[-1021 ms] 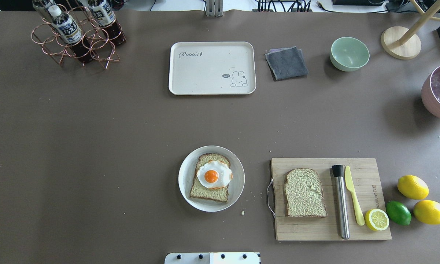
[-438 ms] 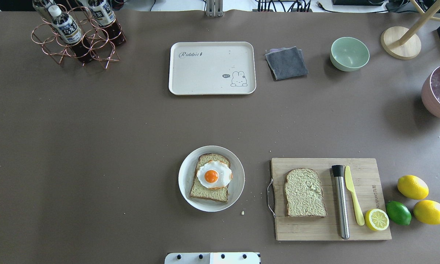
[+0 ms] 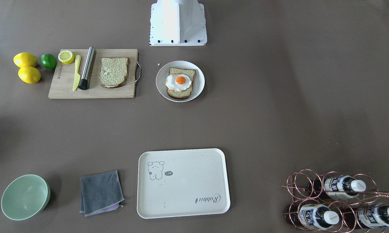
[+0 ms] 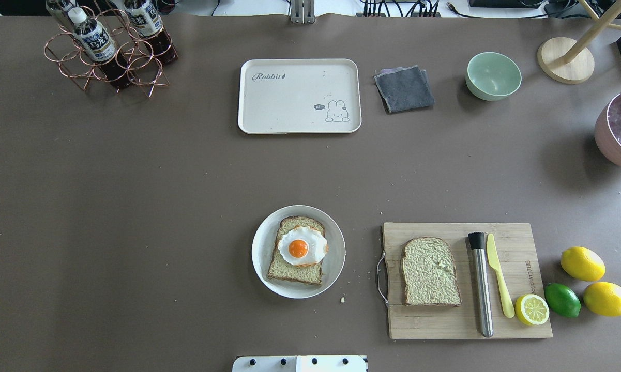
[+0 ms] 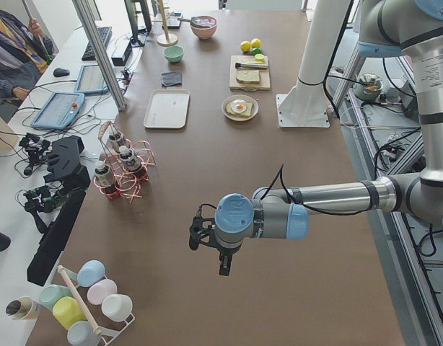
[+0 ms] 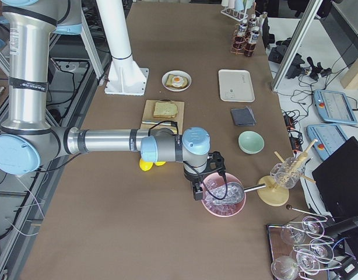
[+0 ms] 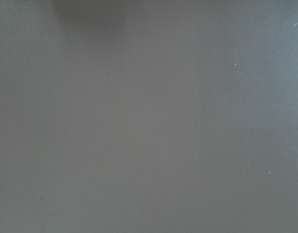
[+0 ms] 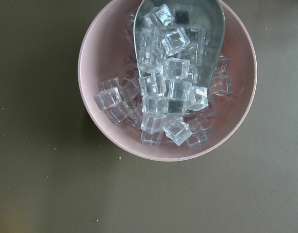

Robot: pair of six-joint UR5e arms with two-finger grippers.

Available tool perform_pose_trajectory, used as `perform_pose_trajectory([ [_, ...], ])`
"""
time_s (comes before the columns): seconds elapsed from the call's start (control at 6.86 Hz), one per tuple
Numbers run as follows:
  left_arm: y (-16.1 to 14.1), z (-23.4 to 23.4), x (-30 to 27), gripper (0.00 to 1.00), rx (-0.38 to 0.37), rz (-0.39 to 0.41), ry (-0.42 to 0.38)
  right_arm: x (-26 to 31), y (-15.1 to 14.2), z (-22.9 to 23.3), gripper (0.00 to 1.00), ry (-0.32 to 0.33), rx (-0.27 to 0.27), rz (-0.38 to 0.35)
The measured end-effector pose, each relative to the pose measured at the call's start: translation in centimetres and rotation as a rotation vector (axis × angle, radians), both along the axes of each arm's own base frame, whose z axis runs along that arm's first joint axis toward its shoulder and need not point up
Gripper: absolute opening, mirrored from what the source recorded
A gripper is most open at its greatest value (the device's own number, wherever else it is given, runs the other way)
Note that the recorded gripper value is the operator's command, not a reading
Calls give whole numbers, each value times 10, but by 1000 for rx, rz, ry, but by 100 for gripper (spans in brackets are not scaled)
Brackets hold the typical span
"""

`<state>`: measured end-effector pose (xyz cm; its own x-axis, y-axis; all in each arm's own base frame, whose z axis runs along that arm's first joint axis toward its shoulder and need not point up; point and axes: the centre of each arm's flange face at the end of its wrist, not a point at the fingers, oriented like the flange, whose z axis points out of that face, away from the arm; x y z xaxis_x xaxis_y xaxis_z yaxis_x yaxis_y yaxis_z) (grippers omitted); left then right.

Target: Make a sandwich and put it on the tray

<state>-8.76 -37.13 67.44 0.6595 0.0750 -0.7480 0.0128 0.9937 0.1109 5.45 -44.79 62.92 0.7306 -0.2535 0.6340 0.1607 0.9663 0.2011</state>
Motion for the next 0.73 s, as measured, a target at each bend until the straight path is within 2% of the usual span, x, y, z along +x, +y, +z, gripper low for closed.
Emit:
perform_pose_trajectory([
  [0.73,-1,0,0,97,5,-1,0,0,5,5,100,-2,-6,-6],
])
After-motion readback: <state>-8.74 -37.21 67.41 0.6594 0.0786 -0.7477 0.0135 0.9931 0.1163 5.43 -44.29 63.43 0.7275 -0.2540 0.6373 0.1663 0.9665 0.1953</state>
